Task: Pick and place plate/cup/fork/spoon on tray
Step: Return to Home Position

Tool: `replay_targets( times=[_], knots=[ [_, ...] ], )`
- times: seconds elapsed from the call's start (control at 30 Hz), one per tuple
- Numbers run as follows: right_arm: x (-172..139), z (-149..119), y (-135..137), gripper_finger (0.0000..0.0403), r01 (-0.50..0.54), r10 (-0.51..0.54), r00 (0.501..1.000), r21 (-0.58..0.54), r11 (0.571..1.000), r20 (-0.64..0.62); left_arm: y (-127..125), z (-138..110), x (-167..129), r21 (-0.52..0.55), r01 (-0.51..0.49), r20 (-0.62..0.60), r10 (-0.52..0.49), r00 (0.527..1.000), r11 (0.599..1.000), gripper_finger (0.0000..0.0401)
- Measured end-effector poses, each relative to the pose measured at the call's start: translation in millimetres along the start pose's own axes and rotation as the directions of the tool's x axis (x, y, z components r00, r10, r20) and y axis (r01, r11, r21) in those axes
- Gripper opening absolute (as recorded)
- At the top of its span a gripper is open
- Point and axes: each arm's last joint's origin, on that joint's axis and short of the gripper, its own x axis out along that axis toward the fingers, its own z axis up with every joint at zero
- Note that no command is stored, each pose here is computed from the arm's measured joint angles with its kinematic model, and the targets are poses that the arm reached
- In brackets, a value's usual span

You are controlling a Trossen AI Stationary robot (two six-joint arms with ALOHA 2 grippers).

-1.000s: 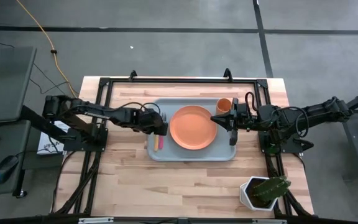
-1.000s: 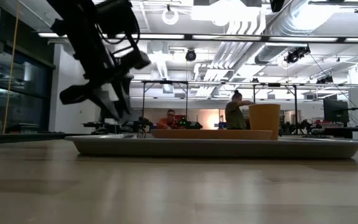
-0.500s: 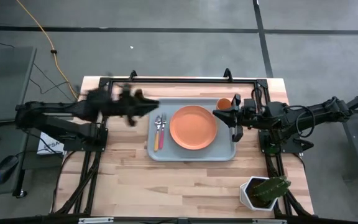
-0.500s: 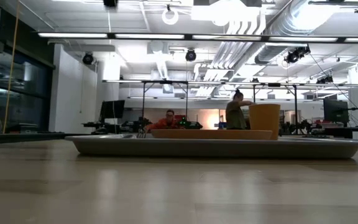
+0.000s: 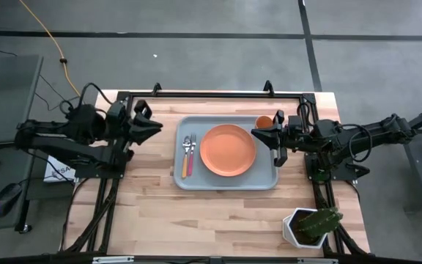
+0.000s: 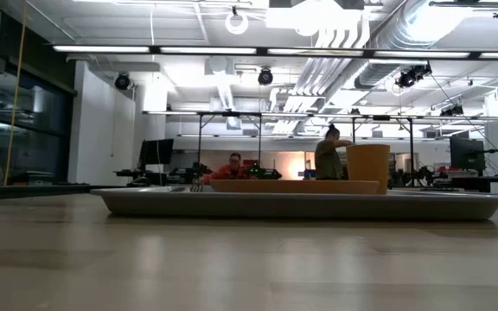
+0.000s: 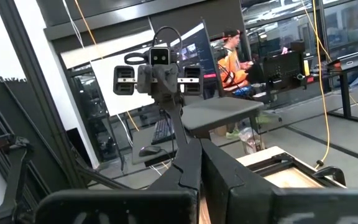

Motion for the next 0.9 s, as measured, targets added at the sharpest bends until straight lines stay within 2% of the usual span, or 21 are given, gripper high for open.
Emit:
replay_targets(
  times=[0.2,0.77,0.9],
  knots=[
    [0.0,0.0,-0.1,0.0,0.0,0.0,1.0,0.0,1.0,0.0,0.2,-4.9,4.6,0.017,0.019,-0.031,-0.018,0.999,1.0,0.0004],
    [0.0,-1.7,-0.3,0.0,0.001,-0.001,1.0,-0.006,1.0,-0.017,0.0,-5.1,4.1,0.051,0.028,-0.036,-0.026,0.999,0.998,0.0],
    [0.0,-1.8,0.5,0.0,-0.027,0.027,0.999,-0.016,1.0,-0.023,0.1,-5.0,4.1,0.068,0.024,-0.035,-0.022,0.999,0.997,0.0]
  ],
)
